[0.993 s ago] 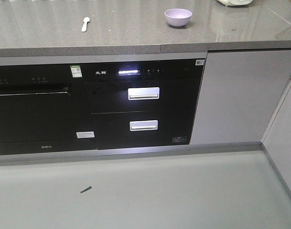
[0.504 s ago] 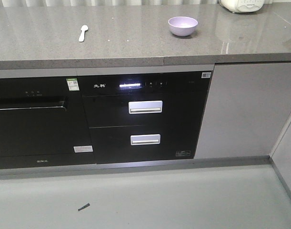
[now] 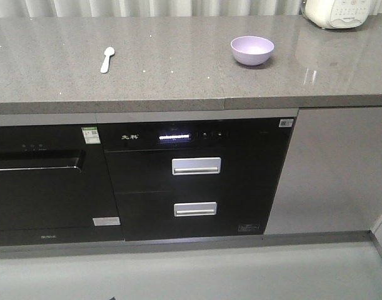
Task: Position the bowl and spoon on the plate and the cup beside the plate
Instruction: 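Drive the base to the counter with the spoon and lilac bowl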
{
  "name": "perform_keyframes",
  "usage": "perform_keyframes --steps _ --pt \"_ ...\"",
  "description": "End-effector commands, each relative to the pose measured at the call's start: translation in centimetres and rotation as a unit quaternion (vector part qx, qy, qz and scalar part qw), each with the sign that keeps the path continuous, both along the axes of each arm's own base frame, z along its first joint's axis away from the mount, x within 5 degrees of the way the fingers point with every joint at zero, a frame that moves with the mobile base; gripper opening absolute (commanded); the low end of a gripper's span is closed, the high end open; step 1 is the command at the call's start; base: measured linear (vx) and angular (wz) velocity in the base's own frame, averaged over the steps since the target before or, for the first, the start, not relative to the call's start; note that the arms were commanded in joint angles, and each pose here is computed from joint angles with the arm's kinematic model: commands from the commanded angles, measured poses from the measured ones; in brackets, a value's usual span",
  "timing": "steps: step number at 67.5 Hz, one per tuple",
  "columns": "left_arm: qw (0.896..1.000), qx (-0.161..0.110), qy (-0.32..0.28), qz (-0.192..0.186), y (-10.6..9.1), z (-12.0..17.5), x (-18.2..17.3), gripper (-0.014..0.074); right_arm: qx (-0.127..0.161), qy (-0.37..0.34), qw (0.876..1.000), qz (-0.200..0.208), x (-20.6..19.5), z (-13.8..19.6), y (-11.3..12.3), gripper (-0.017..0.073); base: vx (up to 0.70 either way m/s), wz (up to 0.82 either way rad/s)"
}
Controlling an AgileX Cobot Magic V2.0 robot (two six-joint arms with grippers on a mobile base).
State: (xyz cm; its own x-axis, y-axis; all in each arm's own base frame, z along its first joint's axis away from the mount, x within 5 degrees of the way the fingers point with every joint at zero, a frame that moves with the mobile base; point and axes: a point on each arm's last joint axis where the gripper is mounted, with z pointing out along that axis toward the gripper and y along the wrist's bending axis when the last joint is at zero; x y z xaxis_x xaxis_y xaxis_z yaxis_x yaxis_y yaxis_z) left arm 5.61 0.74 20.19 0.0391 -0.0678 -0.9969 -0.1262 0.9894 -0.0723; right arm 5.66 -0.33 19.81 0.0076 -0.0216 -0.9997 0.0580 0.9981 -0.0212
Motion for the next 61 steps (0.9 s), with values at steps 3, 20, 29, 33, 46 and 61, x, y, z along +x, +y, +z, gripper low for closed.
perform_keyframes --steps 3,20,29,33,46,61 --pt "0.999 -0.003 -0.052 -0.003 -0.08 1.35 -0.26 -0.0006 -0.007 -0.036 0.999 -0.003 -0.06 0.66 -0.03 -0.0003 0.27 0.04" --pt "0.999 -0.003 -0.052 -0.003 -0.08 1.35 -0.26 -0.0006 -0.007 -0.036 0.999 -0.003 -0.06 0.66 -0.03 -0.0003 0.26 0.04" --pt "0.999 -0.003 -0.052 -0.003 -0.08 1.35 -0.26 -0.0006 -0.007 -0.036 0.999 -0.003 -0.06 0.66 -0.03 -0.0003 0.25 0.0" --pt "0.999 -0.003 -0.052 -0.003 -0.08 1.35 -0.26 -0.0006 -0.007 -0.036 0.999 -0.003 -0.06 0.66 -0.03 -0.0003 0.24 -0.01" --pt "0.999 -0.003 -0.052 -0.003 -0.08 1.35 -0.26 -0.0006 -0.007 -0.036 0.999 -0.003 -0.06 0.66 -0.03 -0.0003 0.23 -0.01" --pt "0.999 -0.003 -0.052 -0.003 -0.08 1.35 -0.26 -0.0006 -0.007 -0.036 0.999 -0.003 -0.06 0.66 -0.03 -0.0003 0.21 0.0"
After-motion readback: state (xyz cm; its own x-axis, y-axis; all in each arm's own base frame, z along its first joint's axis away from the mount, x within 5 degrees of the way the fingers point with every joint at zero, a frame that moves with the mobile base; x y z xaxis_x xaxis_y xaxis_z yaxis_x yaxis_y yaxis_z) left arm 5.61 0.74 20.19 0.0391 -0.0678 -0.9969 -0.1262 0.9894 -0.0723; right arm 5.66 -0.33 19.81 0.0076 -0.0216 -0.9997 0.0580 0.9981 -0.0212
